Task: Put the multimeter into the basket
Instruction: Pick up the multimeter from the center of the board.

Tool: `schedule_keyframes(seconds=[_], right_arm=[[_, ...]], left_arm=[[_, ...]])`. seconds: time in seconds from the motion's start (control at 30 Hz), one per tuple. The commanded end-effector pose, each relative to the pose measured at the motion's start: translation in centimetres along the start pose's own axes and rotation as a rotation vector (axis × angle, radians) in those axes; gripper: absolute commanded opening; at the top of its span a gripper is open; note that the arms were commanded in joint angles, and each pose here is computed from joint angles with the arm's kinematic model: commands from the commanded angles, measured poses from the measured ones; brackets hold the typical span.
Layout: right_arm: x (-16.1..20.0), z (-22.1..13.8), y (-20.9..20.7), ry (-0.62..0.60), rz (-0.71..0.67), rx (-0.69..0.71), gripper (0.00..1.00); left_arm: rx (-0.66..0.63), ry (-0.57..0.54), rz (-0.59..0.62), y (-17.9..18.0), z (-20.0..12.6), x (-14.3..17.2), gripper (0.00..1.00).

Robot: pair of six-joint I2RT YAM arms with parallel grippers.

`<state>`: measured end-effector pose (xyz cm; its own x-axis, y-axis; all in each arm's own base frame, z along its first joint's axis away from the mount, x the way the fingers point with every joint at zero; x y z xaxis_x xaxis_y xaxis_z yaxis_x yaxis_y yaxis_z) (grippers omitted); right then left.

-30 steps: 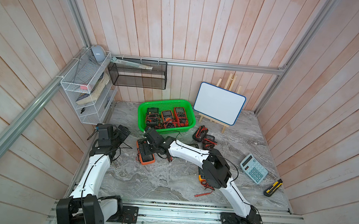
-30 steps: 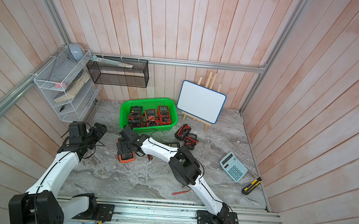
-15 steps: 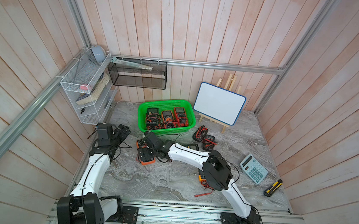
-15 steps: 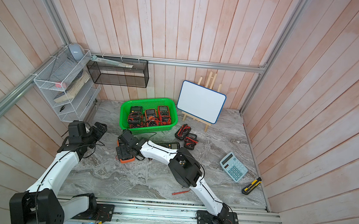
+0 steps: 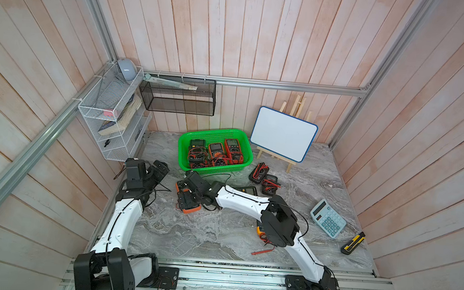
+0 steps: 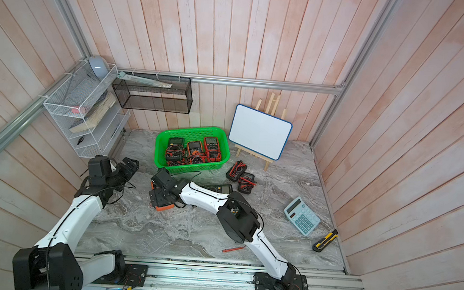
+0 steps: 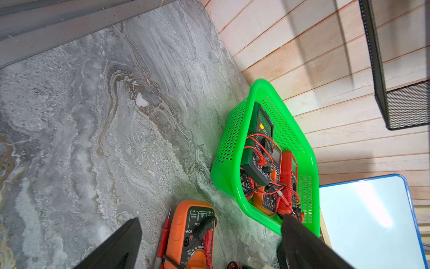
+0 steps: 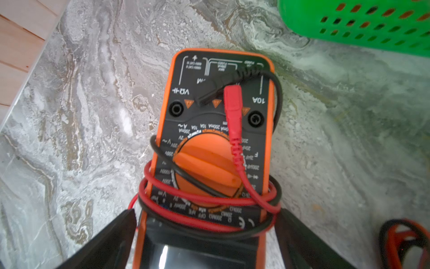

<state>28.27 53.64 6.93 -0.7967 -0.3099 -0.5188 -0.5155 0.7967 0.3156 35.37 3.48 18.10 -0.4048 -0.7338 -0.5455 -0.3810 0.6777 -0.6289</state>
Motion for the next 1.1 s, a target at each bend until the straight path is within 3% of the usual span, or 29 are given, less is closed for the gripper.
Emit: schedule_keyframes(seconds=[0.0, 0.43, 0.5, 0.8, 1.07], right_arm=[[1.3, 2.2, -0.7, 0.057, -0.036, 0.038, 0.98], [2.3, 3.8, -2.6, 0.118, -0.046, 0.047, 0.98], [2.3, 3.6, -2.5, 0.121, -0.050, 0.041, 0.90], [-1.2, -1.9, -0.1, 0.007, -0.075, -0.056, 0.34], [-4.3, -9.2, 1.7, -0.119, -0.104, -0.142, 0.27]], left_arm=[[0.016, 0.001, 0.002, 0.0, 0.2, 0.1, 1.00], [0.030, 0.006, -0.014, 0.0, 0.2, 0.4, 1.00], [0.036, 0.006, -0.018, -0.1, 0.3, 0.3, 1.00], [0.070, -0.003, -0.002, -1.3, -0.1, -0.5, 1.00], [0.108, -0.031, 0.033, -3.3, -1.0, -2.2, 1.00]])
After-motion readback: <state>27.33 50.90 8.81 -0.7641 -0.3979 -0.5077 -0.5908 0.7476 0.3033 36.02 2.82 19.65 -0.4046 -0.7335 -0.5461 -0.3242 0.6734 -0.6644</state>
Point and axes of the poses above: each gripper's point midway between its finger pads, its own z axis out along the fingers, its own y axis along the line the jaws close on, x = y × z, the point moved 1 cm from there along -z, back along the fingers, and after that the axes turned 5 degrees about z, right-handed, at the moved point
